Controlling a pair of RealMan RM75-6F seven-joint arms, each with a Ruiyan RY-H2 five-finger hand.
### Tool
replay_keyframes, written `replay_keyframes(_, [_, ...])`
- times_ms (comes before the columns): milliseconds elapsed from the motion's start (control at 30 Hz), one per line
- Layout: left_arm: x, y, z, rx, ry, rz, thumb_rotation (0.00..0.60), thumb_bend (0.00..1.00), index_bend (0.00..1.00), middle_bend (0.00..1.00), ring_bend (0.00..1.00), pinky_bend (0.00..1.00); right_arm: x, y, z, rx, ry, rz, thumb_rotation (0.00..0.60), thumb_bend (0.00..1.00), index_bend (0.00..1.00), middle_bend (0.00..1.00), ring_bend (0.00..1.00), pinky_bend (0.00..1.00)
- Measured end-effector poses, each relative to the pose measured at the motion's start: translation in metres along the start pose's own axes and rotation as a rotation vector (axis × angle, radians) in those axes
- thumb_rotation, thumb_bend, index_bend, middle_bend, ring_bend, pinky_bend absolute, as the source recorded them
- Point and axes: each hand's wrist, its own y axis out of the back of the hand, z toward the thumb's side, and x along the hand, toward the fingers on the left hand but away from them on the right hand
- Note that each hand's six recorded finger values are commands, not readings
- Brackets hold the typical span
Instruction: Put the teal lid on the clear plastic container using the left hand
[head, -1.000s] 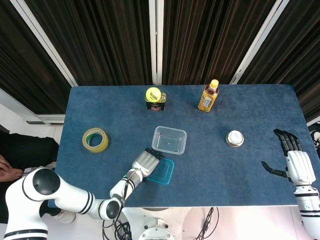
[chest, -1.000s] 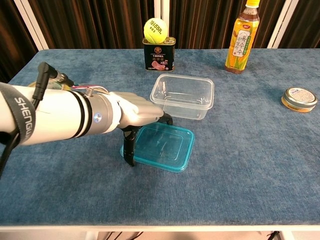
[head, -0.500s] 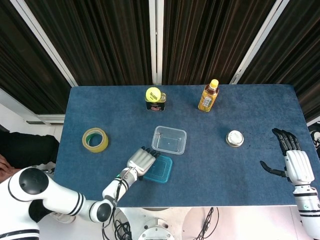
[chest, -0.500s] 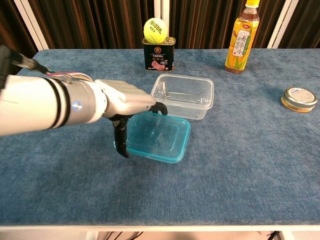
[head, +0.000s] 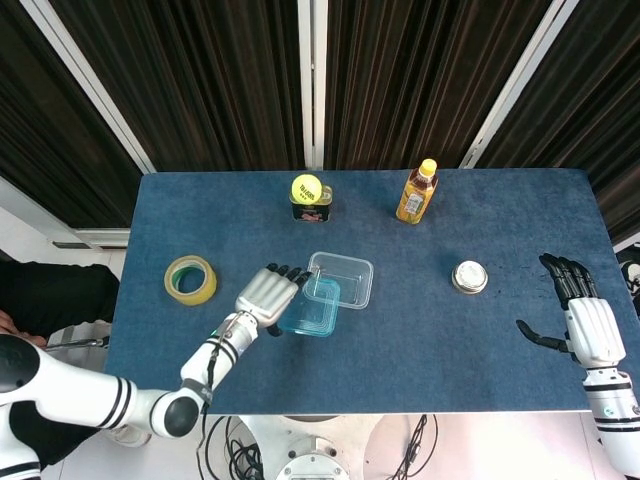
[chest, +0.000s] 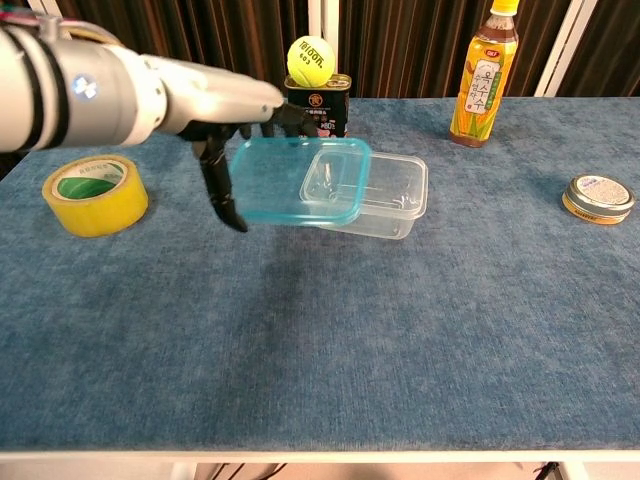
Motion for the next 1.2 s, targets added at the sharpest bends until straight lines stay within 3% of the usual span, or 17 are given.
replay_keyframes(267, [0.045, 0.027, 0.019, -0.017, 0.02, -0.046, 0.6, 0.21, 0.3, 0.28, 0.18, 0.21, 0.006, 0.003, -0.003, 0.005, -0.021, -0.009, 0.6, 0.13, 0.0, 0.06, 0.0, 0.0])
replay_keyframes(500, [0.08, 0.04, 0.043, 0.027, 0.07, -0.087, 0.6, 0.21, 0.3, 0.28, 0.18, 0.21, 0.007, 0.003, -0.004, 0.006, -0.023, -0.006, 0.6, 0.13, 0.0, 0.06, 0.0, 0.0])
replay_keyframes(833, [0.098, 0.032, 0.06, 0.098, 0.053, -0.14, 0.6, 0.21, 0.29, 0.26, 0.15, 0.19, 0.011, 0.004, -0.009, 0.001, -0.04, -0.011, 0.6, 0.13, 0.0, 0.06, 0.0, 0.0])
replay_keyframes(1200, [0.109, 0.031, 0.056, 0.103, 0.032, -0.132, 0.6, 0.21, 0.29, 0.26, 0.15, 0.18, 0.016, 0.005, -0.014, -0.001, -0.063, -0.019, 0.6, 0.13, 0.0, 0.06, 0.0, 0.0])
